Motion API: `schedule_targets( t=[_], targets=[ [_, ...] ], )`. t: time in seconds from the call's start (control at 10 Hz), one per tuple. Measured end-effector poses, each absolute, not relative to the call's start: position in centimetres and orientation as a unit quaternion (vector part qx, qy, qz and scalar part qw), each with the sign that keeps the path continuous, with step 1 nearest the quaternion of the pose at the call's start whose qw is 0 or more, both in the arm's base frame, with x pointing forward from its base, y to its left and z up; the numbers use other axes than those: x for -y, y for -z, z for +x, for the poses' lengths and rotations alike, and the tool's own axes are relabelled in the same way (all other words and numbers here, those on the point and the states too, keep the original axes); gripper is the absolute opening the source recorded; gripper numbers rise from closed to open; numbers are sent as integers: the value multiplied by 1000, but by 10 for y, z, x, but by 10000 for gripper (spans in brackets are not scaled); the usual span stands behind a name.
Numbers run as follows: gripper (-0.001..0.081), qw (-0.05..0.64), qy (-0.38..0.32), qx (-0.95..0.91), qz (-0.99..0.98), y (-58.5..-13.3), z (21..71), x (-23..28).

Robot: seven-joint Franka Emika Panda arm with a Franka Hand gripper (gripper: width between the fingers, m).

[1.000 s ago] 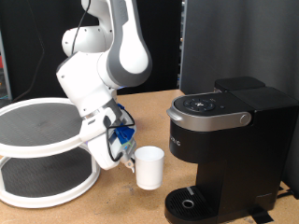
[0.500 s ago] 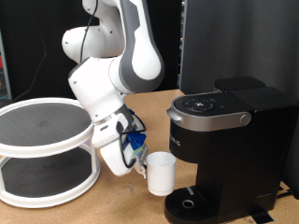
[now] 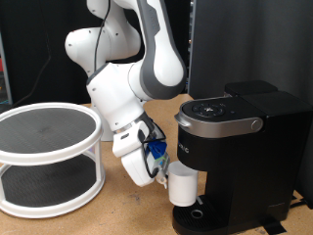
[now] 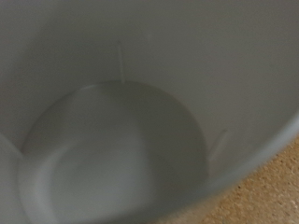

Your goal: Make a cup of coffee with the keurig machine

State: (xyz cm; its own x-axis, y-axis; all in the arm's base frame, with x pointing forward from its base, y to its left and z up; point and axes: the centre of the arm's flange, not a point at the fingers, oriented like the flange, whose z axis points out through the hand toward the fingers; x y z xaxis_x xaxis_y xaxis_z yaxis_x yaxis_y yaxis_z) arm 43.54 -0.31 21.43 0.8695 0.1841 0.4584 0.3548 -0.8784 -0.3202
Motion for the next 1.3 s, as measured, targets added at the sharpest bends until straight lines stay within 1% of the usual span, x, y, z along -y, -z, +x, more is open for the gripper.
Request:
schedule_targets(
  t=[0.5, 1.0, 1.1, 1.2, 1.3],
  targets=[
    [70, 190, 217, 143, -947, -200, 440, -24],
    [70, 189, 228, 135, -945, -199, 444, -26],
    [97, 189, 228, 136, -945, -199, 444, -26],
    [97, 189, 228, 136, -945, -199, 444, -26],
    [280, 189, 228, 136, -945, -199, 444, -26]
  ],
)
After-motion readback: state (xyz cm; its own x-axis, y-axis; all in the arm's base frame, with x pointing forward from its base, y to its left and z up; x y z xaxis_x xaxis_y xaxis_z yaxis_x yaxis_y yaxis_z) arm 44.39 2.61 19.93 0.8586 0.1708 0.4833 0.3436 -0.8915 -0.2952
